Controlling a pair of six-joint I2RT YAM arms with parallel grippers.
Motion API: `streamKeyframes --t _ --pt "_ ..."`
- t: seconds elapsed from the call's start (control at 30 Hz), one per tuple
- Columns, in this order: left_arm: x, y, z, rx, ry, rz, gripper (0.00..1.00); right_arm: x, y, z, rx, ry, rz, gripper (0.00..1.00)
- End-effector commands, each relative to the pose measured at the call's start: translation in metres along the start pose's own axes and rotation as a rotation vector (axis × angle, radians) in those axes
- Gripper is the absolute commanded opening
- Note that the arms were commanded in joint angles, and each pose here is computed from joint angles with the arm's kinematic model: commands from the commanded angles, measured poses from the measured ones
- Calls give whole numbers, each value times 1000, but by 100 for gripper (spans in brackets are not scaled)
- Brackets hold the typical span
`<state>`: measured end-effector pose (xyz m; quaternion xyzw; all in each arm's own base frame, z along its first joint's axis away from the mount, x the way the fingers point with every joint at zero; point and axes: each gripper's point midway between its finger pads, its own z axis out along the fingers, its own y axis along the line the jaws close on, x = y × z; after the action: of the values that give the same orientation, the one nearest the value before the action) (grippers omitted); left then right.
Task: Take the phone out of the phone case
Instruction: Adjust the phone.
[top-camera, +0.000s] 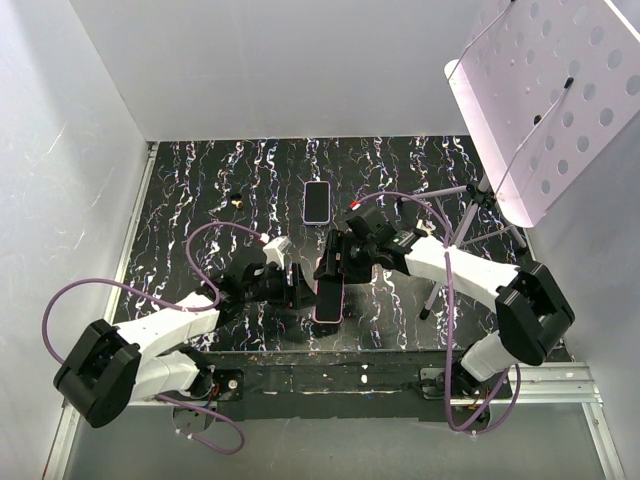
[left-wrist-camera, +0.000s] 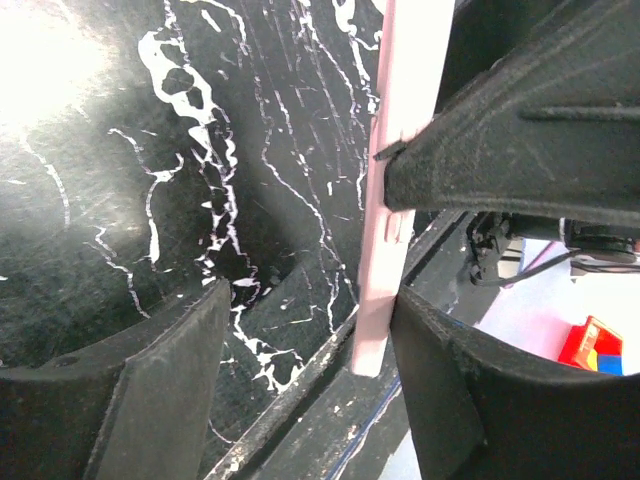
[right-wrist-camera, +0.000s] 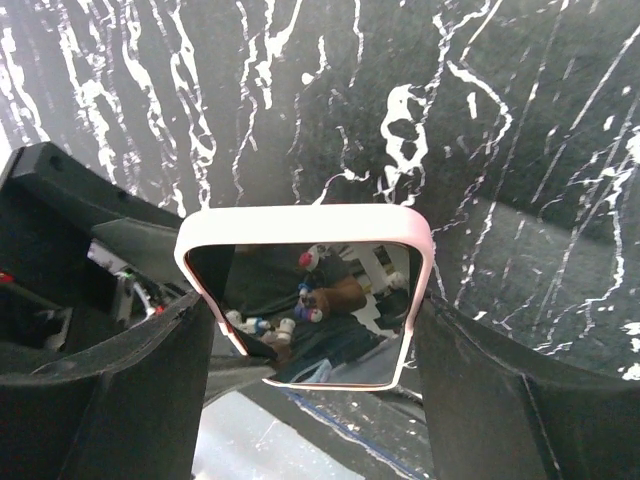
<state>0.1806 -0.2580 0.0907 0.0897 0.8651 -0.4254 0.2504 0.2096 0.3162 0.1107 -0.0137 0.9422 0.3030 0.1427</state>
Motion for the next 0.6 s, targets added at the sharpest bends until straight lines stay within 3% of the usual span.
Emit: streamKeyframes --t 0.0,0.3,0.37,0.47,0.57 --pt "-12 -16 3 65 -35 46 58 -10 45 -26 -194 -34 27 1" --pt "-17 -46 -1 193 -27 24 15 -8 55 -40 -280 -62 38 1" --pt "-21 -53 -4 213 -30 36 1 -5 62 -44 -333 -51 0 4" --pt "-25 -67 -12 259 -31 51 0 3 63 -55 -365 -27 -100 47" --pt "-27 -90 -24 348 -12 61 0 8 48 -69 -331 -66 -172 71"
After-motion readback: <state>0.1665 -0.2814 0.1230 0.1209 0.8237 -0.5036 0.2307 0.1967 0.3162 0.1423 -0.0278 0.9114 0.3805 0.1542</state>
